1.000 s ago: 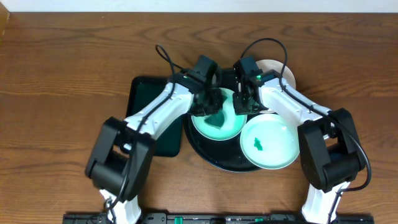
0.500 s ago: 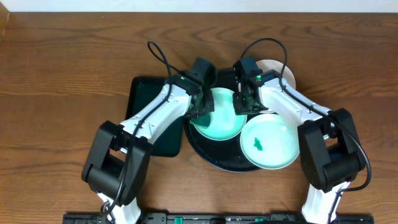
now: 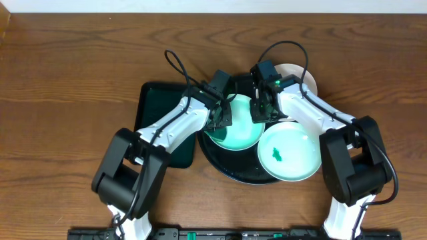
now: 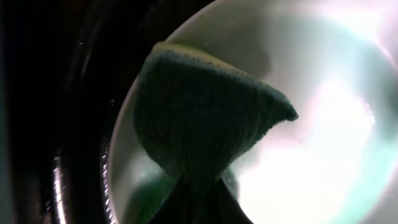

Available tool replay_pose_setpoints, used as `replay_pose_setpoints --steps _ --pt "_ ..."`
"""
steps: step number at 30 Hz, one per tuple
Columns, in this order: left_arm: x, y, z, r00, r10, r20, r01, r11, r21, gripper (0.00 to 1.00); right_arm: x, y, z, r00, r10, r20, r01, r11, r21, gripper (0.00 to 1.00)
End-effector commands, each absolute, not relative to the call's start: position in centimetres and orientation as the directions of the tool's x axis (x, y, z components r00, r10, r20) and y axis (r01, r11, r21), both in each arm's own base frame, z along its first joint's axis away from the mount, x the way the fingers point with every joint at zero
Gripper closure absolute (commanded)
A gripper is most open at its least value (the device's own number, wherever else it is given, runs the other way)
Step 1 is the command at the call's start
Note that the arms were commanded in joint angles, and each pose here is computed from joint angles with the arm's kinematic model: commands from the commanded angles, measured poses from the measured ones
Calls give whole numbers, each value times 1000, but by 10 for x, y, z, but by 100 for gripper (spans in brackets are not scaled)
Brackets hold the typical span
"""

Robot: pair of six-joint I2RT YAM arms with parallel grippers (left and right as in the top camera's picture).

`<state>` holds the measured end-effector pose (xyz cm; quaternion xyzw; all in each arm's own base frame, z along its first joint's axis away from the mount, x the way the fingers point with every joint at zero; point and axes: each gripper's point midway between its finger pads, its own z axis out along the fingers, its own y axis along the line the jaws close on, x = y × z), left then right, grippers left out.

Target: Clean dirty plates on tray and stack at the side

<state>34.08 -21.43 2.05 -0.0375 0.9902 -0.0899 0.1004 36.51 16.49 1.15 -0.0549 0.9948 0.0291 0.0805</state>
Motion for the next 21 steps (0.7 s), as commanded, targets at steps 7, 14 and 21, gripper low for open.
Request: replay_pose_setpoints --steps 7,14,21 --pt "328 -225 -8 -989 -123 -85 -101 967 -234 93 356 182 12 -983 -106 -148 -124 986 115 99" --pt "329 -261 5 -995 -93 -47 -65 905 -420 92 356 182 12 -983 -106 -148 -124 986 115 99" --pt "325 -271 9 -997 -76 -24 -56 880 -471 92 356 182 12 -983 -106 -148 -124 986 115 99"
